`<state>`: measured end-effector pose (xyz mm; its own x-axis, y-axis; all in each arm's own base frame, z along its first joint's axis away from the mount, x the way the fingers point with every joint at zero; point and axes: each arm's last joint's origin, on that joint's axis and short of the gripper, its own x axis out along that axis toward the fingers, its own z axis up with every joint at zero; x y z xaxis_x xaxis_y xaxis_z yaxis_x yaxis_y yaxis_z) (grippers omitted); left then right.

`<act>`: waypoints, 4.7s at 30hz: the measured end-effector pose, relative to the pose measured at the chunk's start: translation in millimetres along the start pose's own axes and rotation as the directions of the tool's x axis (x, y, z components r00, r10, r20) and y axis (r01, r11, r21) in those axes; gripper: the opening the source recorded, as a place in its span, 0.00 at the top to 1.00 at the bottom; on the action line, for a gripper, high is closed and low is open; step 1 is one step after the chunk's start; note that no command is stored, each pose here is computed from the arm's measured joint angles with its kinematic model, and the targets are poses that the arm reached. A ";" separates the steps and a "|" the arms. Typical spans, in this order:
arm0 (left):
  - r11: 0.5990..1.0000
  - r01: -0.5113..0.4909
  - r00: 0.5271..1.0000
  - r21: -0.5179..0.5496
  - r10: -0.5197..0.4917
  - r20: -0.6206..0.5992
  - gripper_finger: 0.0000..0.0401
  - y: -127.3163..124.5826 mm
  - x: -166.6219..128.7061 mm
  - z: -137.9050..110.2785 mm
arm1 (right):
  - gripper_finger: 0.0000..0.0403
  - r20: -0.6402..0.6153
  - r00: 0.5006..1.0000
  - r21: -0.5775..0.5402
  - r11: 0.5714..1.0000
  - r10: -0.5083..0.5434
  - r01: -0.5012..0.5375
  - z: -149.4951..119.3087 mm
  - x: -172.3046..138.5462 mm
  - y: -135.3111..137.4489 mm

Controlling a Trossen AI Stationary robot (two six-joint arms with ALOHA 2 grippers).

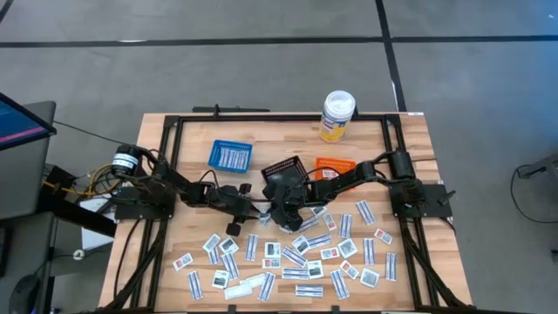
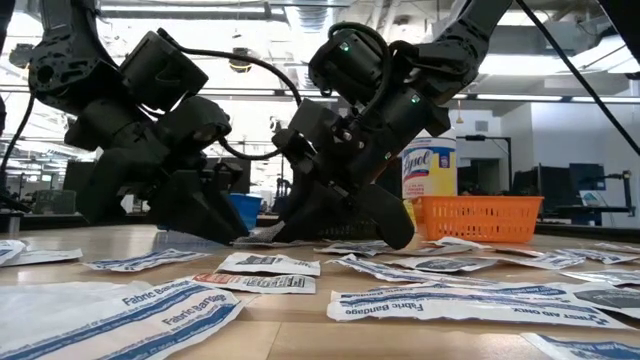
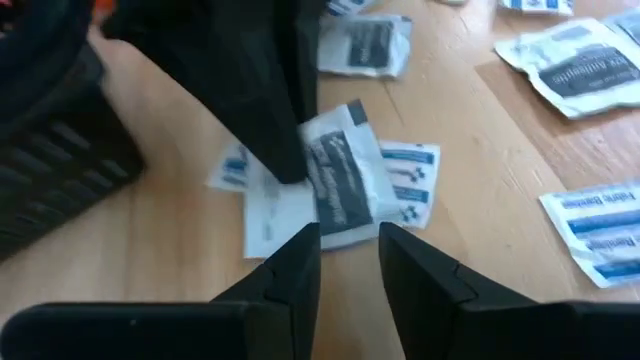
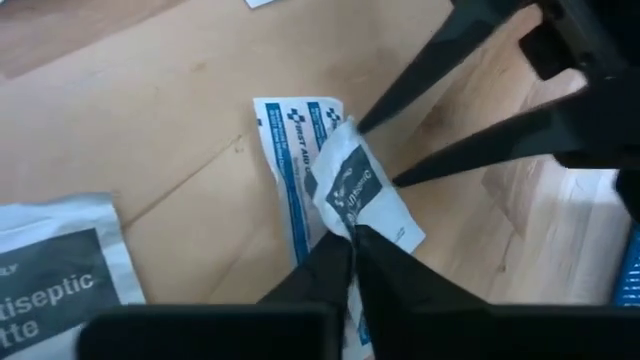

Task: Pick & Place First Aid Supplies
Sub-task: Put the towelette pack into the black bin

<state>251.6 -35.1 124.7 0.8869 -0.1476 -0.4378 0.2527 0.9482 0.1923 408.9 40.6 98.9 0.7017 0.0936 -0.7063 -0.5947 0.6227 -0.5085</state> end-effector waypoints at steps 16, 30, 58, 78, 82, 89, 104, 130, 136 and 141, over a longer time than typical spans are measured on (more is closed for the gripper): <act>0.991 -0.131 0.964 -0.018 0.132 0.233 0.74 11.6 -57.7 54.3 | 0.99 -0.105 0.982 0.101 0.981 -0.157 0.168 45.2 -80.7 -16.0; 0.973 -0.218 0.952 0.076 0.195 0.235 0.74 13.7 -60.8 56.4 | 1.00 0.110 0.946 0.515 0.832 -0.305 0.209 -5.8 -133.7 -51.1; 0.940 -0.323 0.859 0.109 0.243 0.451 0.56 48.5 -72.5 69.7 | 1.00 0.294 0.902 0.743 0.669 -0.315 -0.009 -11.3 -133.7 -66.5; 0.927 -0.366 0.808 0.087 0.270 0.523 0.96 50.3 -77.3 77.0 | 1.00 0.272 0.882 0.755 0.654 -0.385 0.053 -10.0 -135.9 -70.4; 0.920 -0.385 0.802 0.075 0.293 0.521 0.98 51.0 -77.6 77.2 | 0.97 0.271 0.882 0.725 0.685 -0.386 0.077 -8.3 -135.6 -69.4; 0.923 -0.380 0.801 0.058 0.297 0.521 0.99 51.0 -77.7 77.3 | 0.83 0.193 0.891 0.646 0.737 -0.410 0.199 0.3 -132.4 -59.5; 0.934 -0.357 0.778 -0.013 0.305 0.550 0.99 51.7 -79.9 80.3 | 0.53 0.201 0.843 0.631 0.724 -0.499 0.279 12.8 -135.4 -58.6; 0.904 -0.423 0.707 -0.064 0.373 0.601 0.98 56.7 -49.4 74.1 | 0.98 0.183 0.844 0.635 0.716 -0.503 0.289 6.6 -124.3 -61.1; 0.903 -0.425 0.712 -0.065 0.377 0.592 0.98 56.8 -48.8 73.5 | 0.99 0.169 0.849 0.635 0.715 -0.500 0.294 6.0 -124.2 -60.4; 0.901 -0.428 0.712 -0.067 0.382 0.589 0.98 56.9 -48.8 73.2 | 0.94 0.169 0.851 0.634 0.716 -0.497 0.292 7.2 -124.0 -59.1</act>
<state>251.1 5.4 221.4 0.9559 0.0910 0.2791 -0.1774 0.9366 0.3021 359.9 -2.2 220.0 0.9590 -0.0984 -0.2657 0.0274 0.9657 -0.2584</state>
